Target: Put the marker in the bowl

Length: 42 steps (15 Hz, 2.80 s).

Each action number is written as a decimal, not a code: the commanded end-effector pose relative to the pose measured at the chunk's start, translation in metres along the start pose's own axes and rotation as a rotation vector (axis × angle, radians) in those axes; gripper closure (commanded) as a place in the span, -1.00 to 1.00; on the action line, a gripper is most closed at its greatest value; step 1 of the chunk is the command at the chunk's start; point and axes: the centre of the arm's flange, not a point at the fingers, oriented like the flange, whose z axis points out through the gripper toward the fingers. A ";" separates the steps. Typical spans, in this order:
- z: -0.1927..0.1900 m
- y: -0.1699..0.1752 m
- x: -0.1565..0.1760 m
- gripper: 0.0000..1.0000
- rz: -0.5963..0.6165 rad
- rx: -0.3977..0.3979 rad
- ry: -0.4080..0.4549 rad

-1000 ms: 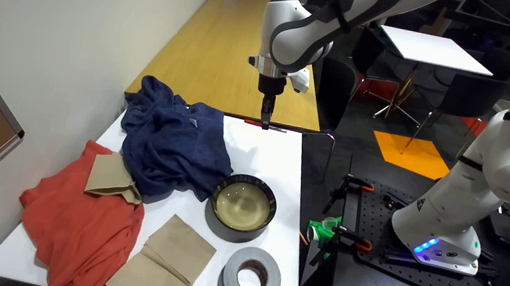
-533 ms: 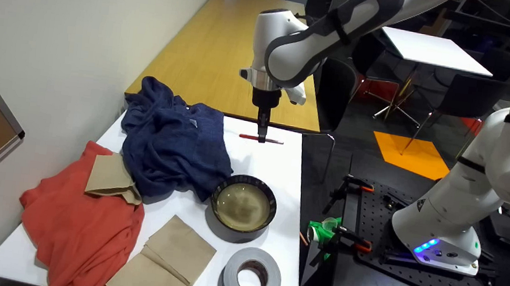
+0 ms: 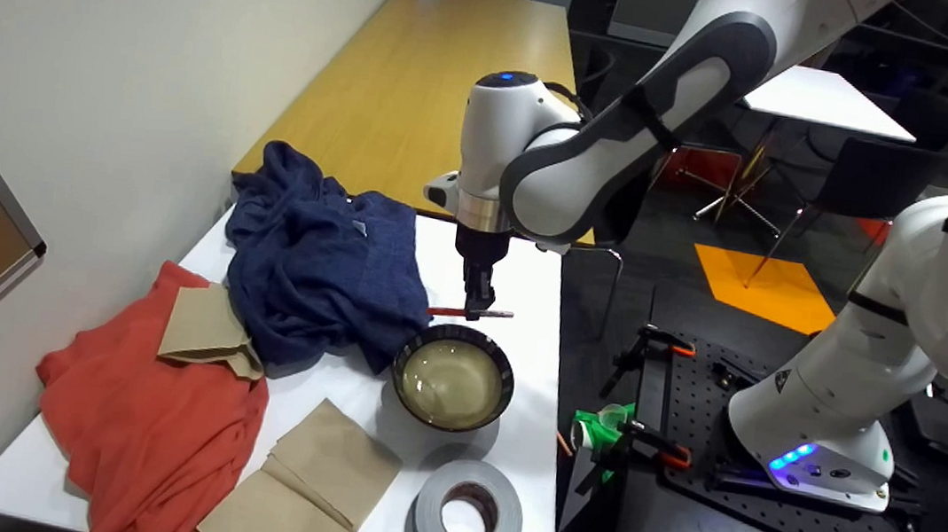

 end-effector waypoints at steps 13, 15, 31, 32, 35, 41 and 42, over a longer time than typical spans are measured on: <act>0.058 -0.025 0.004 0.72 -0.124 0.022 0.047; 0.060 -0.025 0.005 0.72 -0.124 0.025 0.045; 0.060 -0.022 0.005 -0.25 -0.123 0.027 0.046; 0.060 -0.022 0.005 -0.38 -0.123 0.028 0.045; 0.060 -0.022 0.005 -0.85 -0.122 0.029 0.044; 0.057 -0.022 0.005 -1.00 -0.123 0.029 0.045; 0.057 -0.022 0.005 -1.00 -0.124 0.029 0.044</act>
